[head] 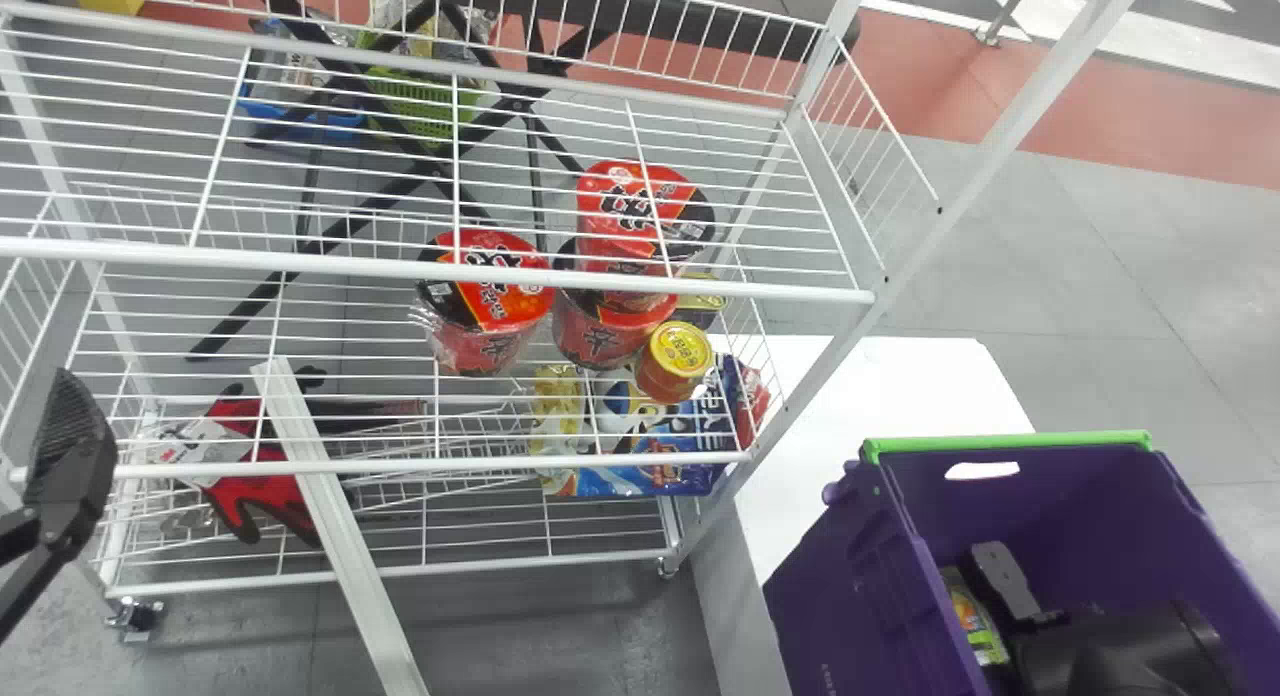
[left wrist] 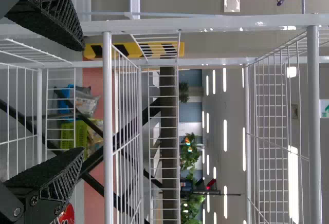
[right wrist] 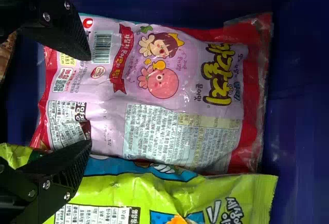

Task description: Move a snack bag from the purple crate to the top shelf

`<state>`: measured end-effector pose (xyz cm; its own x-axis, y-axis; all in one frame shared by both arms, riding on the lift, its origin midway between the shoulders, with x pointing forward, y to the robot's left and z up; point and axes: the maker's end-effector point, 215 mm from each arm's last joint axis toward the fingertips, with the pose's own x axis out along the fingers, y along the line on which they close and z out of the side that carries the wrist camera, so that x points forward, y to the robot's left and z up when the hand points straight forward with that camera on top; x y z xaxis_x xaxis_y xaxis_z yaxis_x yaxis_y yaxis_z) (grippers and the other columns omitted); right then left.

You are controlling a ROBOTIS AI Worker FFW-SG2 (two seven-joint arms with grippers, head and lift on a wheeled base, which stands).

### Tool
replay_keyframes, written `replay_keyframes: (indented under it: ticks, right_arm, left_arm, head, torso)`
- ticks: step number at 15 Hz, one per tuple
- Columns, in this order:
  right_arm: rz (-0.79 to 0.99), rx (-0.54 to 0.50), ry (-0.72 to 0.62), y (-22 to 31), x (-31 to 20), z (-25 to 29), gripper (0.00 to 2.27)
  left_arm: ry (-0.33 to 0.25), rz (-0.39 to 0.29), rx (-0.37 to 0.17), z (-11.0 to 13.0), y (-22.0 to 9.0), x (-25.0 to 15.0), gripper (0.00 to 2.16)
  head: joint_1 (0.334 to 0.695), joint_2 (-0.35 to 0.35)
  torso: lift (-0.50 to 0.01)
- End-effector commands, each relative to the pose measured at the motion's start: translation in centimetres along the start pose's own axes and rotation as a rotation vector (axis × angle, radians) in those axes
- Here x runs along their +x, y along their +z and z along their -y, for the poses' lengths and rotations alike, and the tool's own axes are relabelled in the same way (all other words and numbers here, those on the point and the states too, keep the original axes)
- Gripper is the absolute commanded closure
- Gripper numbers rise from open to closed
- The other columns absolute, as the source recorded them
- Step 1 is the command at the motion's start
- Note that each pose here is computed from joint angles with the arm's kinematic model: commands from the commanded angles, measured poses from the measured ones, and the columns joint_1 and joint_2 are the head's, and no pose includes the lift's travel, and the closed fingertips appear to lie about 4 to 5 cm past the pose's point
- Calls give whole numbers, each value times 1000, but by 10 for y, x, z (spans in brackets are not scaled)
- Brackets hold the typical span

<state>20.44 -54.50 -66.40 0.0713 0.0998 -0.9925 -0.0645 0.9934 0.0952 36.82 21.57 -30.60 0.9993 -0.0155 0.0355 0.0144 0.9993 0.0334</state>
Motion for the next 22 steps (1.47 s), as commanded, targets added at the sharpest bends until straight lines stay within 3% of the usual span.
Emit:
replay_keyframes:
  ticks: [1, 2, 4, 6, 7, 17, 22]
  right_arm:
    - [-1, -1, 4, -1, 2, -2, 410]
    - [1, -5, 3, -1, 2, -2, 414]
    - [0, -4, 2, -2, 4, -2, 694]
    - [-6, 2, -15, -5, 6, 1, 1295]
    - [-6, 7, -24, -6, 6, 3, 1487]
    - [18, 40, -29, -1, -8, 7, 1511]
    - [51, -10, -25, 4, -1, 2, 1517]
  left_arm:
    - [-1, -2, 1, 0, -1, 0, 130]
    - [0, -2, 1, 0, -1, 0, 130]
    - [0, -4, 1, 0, -1, 0, 130]
    - [0, -4, 1, 0, -1, 0, 130]
    - [0, -2, 1, 0, -1, 0, 130]
    - [4, -10, 1, -1, -4, 3, 130]
    - [5, -8, 2, -1, -5, 7, 130]
  head:
    - [695, -350]
    - [695, -350]
    - [695, -350]
    - [695, -350]
    - [695, -350]
    - [695, -350]
    - [695, -350]
  torso:
    - [-457]
    - [-457]
    - [-457]
    - [-457]
    - [-457]
    - [-455]
    - [-433]
